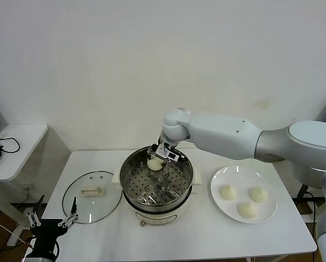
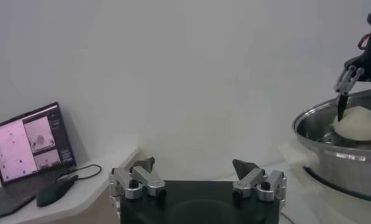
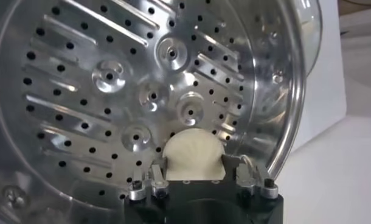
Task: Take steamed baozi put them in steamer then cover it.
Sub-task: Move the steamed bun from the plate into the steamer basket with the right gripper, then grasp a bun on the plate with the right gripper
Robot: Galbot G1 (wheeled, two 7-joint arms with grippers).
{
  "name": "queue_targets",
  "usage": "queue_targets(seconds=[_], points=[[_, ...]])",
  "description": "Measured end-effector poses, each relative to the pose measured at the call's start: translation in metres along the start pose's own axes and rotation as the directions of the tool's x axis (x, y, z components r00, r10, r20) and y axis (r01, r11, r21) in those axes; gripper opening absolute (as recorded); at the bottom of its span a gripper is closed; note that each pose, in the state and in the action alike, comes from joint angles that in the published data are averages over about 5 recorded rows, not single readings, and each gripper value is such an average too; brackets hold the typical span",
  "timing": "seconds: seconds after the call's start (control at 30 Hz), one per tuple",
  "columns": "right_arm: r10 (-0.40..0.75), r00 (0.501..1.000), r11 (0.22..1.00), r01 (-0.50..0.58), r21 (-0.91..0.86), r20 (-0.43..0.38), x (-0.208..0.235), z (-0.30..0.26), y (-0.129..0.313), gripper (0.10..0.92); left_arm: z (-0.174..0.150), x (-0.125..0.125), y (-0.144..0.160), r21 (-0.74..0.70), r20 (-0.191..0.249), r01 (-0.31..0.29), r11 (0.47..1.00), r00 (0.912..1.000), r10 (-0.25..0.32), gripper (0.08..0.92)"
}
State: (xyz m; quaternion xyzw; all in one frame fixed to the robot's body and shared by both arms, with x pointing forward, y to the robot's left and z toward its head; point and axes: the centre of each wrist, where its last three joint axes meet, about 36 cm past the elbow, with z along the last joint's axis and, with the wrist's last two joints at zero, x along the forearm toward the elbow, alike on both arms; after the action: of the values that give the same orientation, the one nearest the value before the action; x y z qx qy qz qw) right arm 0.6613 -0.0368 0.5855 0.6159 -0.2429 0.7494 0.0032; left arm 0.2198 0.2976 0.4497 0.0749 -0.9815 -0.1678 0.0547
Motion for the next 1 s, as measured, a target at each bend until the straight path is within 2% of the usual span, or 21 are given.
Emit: queue_targets(seconds=[0.17,0.27,0.43,0.63,0.8,1.0], points=[[0.010,1.000,1.000,-0.010,0.014,0.000,0.005,0.004,0.001,0.758,-0.001,0.000,0.000,0.001,0.003,0.000,1.000,1.0000,0.000,0.823],[0.019,1.000,1.000,-0.019,0.004,-0.003,0.017,0.008,0.000,0.809,-0.002,0.000,0.000,0.001,0.005,0.000,1.000,1.0000,0.000,0.823],[0.046,0.999,0.997,-0.046,-0.070,-0.001,0.049,0.012,0.001,0.822,-0.002,-0.001,0.001,-0.002,0.008,-0.003,1.000,1.0000,0.003,0.823],[0.084,0.996,0.965,-0.090,-0.247,-0.033,0.099,0.017,0.021,0.823,-0.004,-0.003,0.004,-0.005,0.009,-0.008,1.000,0.9999,0.008,0.823],[0.086,0.993,0.902,-0.114,-0.417,-0.084,0.137,0.022,0.063,0.823,-0.005,-0.005,0.005,-0.007,0.012,-0.022,1.000,0.9997,0.022,0.823],[0.058,0.989,0.793,-0.127,-0.596,-0.134,0.162,0.029,0.137,0.822,-0.004,-0.008,0.004,-0.015,0.015,-0.040,0.999,0.9991,0.040,0.823]])
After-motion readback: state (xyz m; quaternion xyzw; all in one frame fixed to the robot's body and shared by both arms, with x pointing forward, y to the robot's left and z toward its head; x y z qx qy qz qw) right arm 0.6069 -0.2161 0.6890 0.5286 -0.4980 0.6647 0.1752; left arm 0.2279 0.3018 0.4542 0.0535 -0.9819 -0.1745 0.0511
